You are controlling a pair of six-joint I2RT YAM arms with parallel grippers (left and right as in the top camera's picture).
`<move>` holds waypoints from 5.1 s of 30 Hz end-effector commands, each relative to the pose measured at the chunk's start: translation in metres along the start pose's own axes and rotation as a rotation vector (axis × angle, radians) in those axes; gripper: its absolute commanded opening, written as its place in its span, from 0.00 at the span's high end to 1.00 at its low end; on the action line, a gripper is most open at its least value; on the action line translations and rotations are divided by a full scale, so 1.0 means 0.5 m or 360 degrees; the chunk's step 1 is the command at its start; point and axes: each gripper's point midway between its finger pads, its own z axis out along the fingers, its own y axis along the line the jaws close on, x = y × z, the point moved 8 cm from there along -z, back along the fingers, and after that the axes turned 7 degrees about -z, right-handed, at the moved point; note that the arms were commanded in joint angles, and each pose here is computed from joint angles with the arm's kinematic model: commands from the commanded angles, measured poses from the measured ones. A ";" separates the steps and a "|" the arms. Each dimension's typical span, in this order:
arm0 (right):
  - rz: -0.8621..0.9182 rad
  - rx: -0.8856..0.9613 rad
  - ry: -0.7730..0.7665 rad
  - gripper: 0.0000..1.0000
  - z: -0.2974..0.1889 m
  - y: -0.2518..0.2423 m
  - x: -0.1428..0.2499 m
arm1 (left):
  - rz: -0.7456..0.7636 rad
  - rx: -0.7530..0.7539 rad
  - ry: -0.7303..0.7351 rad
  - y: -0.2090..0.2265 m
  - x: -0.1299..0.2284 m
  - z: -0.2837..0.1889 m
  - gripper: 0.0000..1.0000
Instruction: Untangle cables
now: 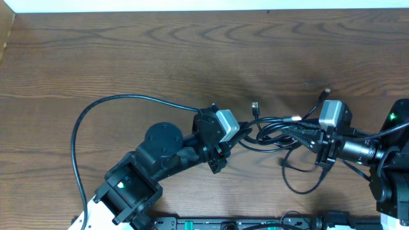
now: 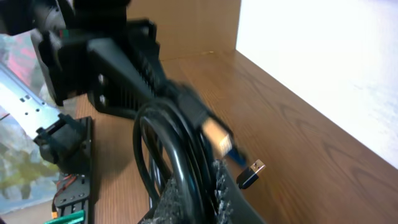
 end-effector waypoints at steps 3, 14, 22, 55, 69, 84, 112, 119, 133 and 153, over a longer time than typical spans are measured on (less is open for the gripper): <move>0.0056 0.0115 0.0042 0.99 -0.006 -0.010 -0.004 | -0.0008 -0.0171 0.0087 0.023 0.018 -0.005 0.92; 0.0063 0.0134 0.0053 0.99 -0.006 -0.013 -0.003 | 0.0021 -0.0115 0.0002 0.003 0.001 -0.036 0.92; 0.0064 0.0135 0.0053 0.99 -0.006 -0.013 -0.002 | 0.0029 -0.0111 -0.0021 -0.004 -0.002 -0.054 0.85; 0.0100 -0.0017 -0.0038 0.99 -0.005 0.004 -0.014 | 0.0038 -0.0472 -0.0126 0.034 -0.018 -0.065 0.65; -0.0001 -0.0132 -0.0144 0.99 -0.007 0.013 -0.034 | -0.0046 -0.0625 0.0291 0.071 0.068 -0.037 0.60; 0.0045 0.0020 -0.0062 0.94 -0.006 -0.005 -0.025 | 0.0007 -0.0421 -0.0003 0.022 0.010 -0.088 0.52; 0.0176 0.0107 0.0049 0.62 -0.006 -0.008 0.000 | 0.0032 -0.0378 -0.0099 0.001 -0.001 -0.130 0.24; 0.0398 0.0221 0.0275 0.29 -0.010 0.000 0.049 | -0.0061 -0.0443 0.0287 0.020 0.076 -0.115 0.13; 0.0545 -0.0072 0.0846 0.28 0.036 0.046 0.147 | -0.0123 -0.0730 0.0268 0.054 0.077 -0.119 0.13; 0.0781 -0.0184 0.1965 0.17 0.225 0.056 0.339 | -0.0157 -0.0900 0.0232 0.071 0.075 -0.128 0.12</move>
